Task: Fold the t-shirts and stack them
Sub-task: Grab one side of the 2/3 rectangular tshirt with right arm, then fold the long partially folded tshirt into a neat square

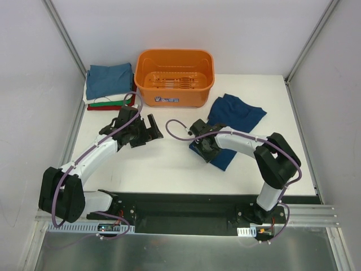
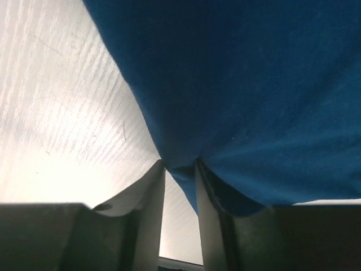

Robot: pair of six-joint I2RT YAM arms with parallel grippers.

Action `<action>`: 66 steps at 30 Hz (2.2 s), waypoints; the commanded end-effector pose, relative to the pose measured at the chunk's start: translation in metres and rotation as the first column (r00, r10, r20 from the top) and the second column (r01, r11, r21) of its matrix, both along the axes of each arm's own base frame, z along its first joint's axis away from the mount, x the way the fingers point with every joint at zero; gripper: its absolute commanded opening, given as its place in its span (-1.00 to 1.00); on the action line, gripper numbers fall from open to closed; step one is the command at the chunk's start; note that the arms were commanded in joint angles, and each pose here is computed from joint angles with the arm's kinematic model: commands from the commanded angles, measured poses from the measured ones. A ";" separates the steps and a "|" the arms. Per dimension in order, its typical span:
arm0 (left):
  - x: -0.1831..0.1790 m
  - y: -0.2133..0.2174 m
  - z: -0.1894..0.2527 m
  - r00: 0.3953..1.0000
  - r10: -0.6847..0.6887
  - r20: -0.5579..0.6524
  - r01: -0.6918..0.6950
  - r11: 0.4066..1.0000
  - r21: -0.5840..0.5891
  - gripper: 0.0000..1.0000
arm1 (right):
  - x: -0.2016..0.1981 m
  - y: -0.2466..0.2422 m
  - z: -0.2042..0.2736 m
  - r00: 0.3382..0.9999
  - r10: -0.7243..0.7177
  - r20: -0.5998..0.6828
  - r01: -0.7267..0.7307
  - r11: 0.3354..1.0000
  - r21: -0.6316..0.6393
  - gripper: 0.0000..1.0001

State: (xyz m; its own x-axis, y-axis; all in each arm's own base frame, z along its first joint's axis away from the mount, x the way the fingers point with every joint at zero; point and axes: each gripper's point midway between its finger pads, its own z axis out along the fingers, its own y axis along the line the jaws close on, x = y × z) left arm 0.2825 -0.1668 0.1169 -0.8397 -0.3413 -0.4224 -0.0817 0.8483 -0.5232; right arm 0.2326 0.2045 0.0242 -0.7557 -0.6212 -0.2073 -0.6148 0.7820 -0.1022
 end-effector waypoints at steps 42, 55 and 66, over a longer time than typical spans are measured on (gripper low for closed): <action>0.024 0.040 0.051 0.978 0.100 0.182 -0.113 0.992 0.059 0.99 | 0.018 -0.032 0.143 0.982 -0.134 -0.133 0.172 0.928 0.330 -0.99; 0.043 0.008 0.042 0.990 -0.029 0.138 0.030 1.000 -0.009 0.99 | 0.073 -0.074 0.117 0.976 -0.164 -0.141 0.191 0.959 0.210 -0.99; 0.046 -0.032 0.032 0.979 -0.169 0.111 0.179 0.980 -0.089 0.99 | 0.136 -0.105 0.074 0.987 -0.153 -0.048 0.157 0.983 0.094 -0.99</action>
State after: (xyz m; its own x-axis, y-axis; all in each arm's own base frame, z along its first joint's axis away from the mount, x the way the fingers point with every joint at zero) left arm 0.3193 -0.1732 0.1283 -0.8487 -0.2982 -0.4367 -0.0031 0.8286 -0.5598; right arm 0.3376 0.1155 0.0961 -0.8836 -0.4323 -0.1800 -0.4550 0.8835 0.1114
